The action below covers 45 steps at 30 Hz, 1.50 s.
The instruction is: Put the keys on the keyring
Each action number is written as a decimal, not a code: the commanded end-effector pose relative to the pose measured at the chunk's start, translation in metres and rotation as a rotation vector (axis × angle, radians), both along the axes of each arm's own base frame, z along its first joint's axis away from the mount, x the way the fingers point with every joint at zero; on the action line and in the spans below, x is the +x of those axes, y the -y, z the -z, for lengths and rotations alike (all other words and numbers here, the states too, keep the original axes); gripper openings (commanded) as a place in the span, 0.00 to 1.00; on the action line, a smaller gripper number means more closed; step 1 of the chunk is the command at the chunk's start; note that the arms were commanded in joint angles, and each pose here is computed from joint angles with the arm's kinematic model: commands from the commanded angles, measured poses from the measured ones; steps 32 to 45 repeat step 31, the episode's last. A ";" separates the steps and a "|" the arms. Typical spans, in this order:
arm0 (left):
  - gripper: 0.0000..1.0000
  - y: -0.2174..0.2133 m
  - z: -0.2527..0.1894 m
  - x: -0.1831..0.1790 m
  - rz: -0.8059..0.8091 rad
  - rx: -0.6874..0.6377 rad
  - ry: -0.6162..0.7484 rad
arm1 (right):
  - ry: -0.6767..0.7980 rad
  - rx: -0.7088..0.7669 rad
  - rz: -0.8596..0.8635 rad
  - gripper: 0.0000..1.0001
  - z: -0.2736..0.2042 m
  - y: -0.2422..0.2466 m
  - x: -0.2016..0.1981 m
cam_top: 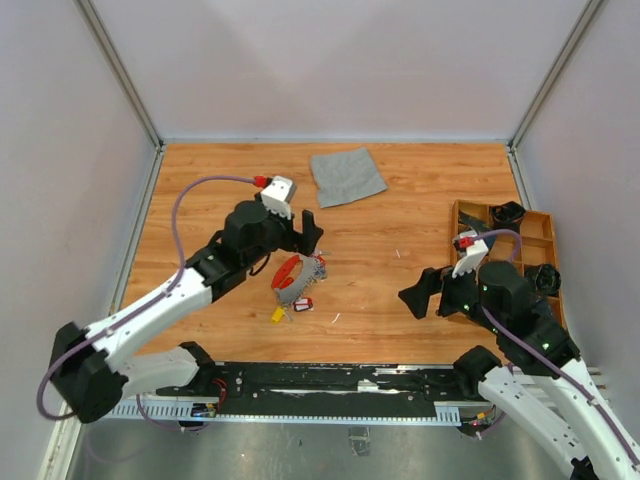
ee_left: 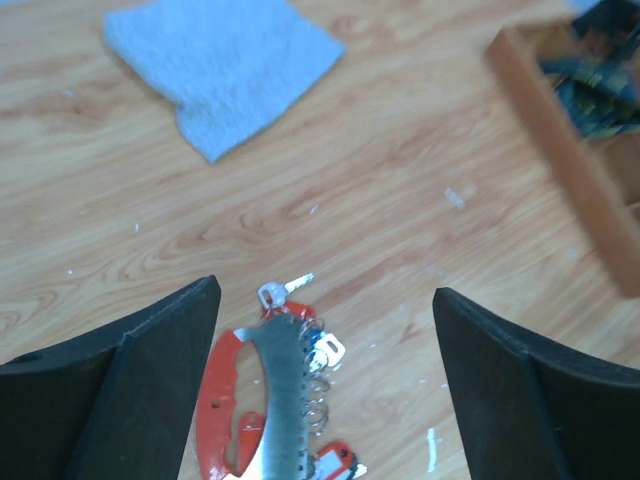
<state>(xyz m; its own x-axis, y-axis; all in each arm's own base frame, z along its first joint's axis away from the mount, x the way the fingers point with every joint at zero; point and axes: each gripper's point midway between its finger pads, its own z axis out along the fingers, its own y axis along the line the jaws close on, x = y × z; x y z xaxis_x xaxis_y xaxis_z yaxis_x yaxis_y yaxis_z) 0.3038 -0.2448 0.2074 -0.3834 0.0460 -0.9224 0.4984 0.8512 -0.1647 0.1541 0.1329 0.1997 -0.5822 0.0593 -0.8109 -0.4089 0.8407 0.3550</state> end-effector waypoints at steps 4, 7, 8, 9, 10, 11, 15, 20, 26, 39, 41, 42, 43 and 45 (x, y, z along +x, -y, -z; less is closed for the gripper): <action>0.99 -0.052 -0.083 -0.048 -0.077 -0.220 0.161 | 0.180 -0.077 0.080 0.98 -0.055 0.032 0.004; 1.00 -0.080 -0.084 -0.067 -0.149 -0.280 0.173 | 0.239 -0.109 0.099 0.98 -0.072 0.042 0.006; 1.00 -0.090 -0.083 -0.073 -0.182 -0.302 0.179 | 0.257 -0.118 0.107 0.98 -0.077 0.045 0.006; 1.00 -0.100 -0.081 -0.078 -0.210 -0.312 0.185 | 0.277 -0.126 0.111 0.98 -0.081 0.048 0.006; 1.00 -0.108 -0.074 -0.082 -0.234 -0.314 0.180 | 0.297 -0.130 0.115 0.98 -0.085 0.050 0.007; 1.00 -0.116 -0.071 -0.087 -0.254 -0.323 0.184 | 0.319 -0.128 0.117 0.98 -0.089 0.051 0.006; 1.00 -0.138 -0.059 -0.103 -0.305 -0.346 0.184 | 0.391 -0.121 0.093 0.98 -0.092 0.054 0.000; 1.00 -0.159 -0.066 -0.110 -0.364 -0.410 0.248 | 0.392 -0.143 0.076 0.98 -0.073 0.054 -0.002; 1.00 -0.164 -0.071 -0.113 -0.376 -0.437 0.276 | 0.383 -0.159 0.091 0.98 -0.069 0.056 0.002; 1.00 -0.160 -0.064 -0.107 -0.386 -0.410 0.254 | 0.379 -0.162 0.066 0.98 -0.065 0.051 0.003; 1.00 -0.160 -0.064 -0.107 -0.386 -0.410 0.254 | 0.379 -0.162 0.066 0.98 -0.065 0.051 0.003; 1.00 -0.160 -0.064 -0.107 -0.386 -0.410 0.254 | 0.379 -0.162 0.066 0.98 -0.065 0.051 0.003; 1.00 -0.160 -0.064 -0.107 -0.386 -0.410 0.254 | 0.379 -0.162 0.066 0.98 -0.065 0.051 0.003; 1.00 -0.160 -0.064 -0.107 -0.386 -0.410 0.254 | 0.379 -0.162 0.066 0.98 -0.065 0.051 0.003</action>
